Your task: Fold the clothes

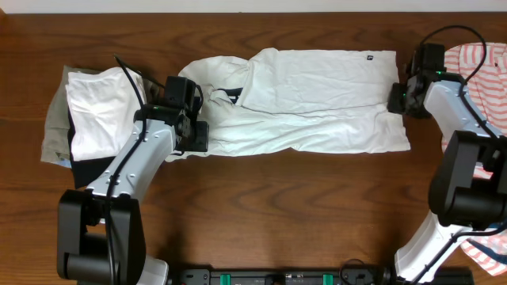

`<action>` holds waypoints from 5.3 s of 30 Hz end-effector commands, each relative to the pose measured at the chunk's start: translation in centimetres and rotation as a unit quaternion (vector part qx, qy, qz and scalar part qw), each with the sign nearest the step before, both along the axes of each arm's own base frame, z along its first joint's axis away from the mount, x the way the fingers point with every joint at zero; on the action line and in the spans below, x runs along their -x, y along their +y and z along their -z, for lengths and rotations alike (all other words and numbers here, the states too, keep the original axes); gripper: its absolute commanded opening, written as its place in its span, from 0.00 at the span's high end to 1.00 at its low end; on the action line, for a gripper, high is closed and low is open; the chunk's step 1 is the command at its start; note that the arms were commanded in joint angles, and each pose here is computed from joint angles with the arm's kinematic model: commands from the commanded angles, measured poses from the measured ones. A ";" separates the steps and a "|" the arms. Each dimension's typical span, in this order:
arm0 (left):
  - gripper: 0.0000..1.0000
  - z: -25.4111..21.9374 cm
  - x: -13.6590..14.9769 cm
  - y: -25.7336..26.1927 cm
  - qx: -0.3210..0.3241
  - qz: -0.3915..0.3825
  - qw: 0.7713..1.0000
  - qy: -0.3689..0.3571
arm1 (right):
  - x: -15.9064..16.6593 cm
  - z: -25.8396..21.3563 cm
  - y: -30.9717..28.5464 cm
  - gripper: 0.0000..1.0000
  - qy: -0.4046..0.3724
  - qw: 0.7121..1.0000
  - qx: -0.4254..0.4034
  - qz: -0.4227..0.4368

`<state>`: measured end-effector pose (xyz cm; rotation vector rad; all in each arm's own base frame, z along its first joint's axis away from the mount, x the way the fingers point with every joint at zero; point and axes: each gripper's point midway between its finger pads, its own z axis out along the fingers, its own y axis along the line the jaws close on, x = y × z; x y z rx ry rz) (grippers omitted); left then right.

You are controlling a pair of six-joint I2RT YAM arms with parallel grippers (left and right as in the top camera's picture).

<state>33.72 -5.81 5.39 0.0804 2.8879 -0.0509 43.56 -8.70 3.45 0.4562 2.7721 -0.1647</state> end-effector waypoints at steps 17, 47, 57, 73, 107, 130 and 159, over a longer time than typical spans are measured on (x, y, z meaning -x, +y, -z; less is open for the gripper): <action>0.60 0.5 2.3 0.3 -0.004 0.002 0.999 0.041 | 5.8 1.2 5.4 0.71 0.109 0.983 -0.132 -0.072; 0.35 0.7 6.0 -1.9 0.063 0.013 0.991 0.119 | 14.0 6.6 -4.7 0.81 0.178 0.977 -0.030 0.113; 0.33 1.4 4.9 -2.3 0.075 0.017 0.993 0.090 | 14.1 6.6 -4.7 0.82 0.180 0.977 -0.030 0.113; 0.33 2.5 3.6 -1.5 0.050 0.013 0.997 0.053 | 14.3 6.6 -4.7 0.81 0.184 0.976 -0.031 0.113; 0.90 -5.0 -3.7 6.5 -0.176 -0.056 0.969 -0.166 | 14.3 6.6 -4.6 0.82 0.184 0.976 -0.031 0.113; 0.70 -4.7 -4.7 1.1 -0.032 0.000 0.984 -0.177 | 12.1 5.2 -3.8 0.82 0.153 0.981 -0.068 0.093; 0.58 -0.8 -13.3 -9.6 0.074 0.106 0.983 -0.127 | 3.4 -12.4 0.1 0.55 -0.020 0.994 -0.105 -0.035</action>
